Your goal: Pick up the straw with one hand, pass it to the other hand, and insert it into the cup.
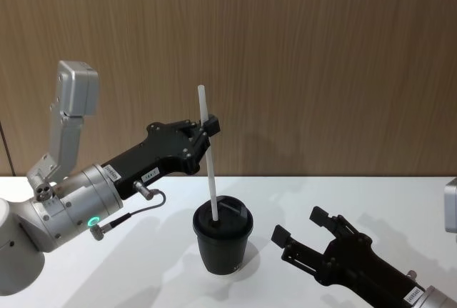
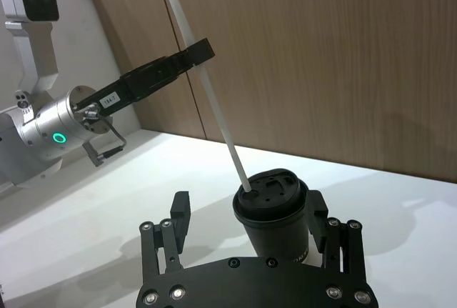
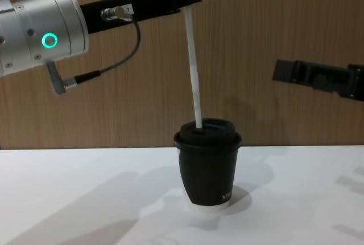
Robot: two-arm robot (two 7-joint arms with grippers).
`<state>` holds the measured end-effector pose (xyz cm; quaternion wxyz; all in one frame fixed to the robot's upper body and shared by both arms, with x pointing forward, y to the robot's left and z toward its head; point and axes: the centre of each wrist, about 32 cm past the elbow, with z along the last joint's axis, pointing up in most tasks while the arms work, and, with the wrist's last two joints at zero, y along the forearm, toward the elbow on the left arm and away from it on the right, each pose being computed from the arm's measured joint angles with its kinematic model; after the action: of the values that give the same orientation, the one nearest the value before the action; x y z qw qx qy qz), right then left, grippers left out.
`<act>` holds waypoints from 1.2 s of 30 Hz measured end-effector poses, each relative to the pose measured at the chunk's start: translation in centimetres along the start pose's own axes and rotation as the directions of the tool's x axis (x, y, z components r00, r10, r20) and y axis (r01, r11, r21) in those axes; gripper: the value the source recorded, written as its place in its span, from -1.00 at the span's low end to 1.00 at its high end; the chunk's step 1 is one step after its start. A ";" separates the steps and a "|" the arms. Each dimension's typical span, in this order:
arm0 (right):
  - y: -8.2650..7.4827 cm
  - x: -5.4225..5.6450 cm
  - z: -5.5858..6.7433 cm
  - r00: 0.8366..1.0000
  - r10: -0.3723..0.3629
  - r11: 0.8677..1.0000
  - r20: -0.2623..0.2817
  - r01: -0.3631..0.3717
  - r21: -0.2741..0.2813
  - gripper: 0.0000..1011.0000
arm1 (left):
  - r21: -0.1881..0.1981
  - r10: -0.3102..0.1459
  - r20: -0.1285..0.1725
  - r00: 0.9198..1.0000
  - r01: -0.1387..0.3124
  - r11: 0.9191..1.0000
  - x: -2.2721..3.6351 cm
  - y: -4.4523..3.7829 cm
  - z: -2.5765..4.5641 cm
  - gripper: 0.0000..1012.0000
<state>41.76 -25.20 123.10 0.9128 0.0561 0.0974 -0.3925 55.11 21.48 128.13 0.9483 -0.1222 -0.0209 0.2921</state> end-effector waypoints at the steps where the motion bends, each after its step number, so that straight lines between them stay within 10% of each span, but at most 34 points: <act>1: 0.0 0.0 0.0 1.000 0.001 1.000 0.000 -0.001 0.000 0.98 | 0.000 0.000 0.000 1.000 0.000 1.000 0.02 0.00 0.00 -0.98; 36: 0.1 -0.1 -0.2 0.999 0.033 0.999 -0.009 -0.033 -0.002 0.98 | 0.014 0.004 -0.005 1.000 -0.004 1.000 0.43 0.01 -0.96 -0.98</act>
<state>41.70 -25.00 122.95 0.9188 0.0587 0.1011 -0.3771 55.57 21.52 127.18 0.9485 -0.1164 -0.0165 0.2940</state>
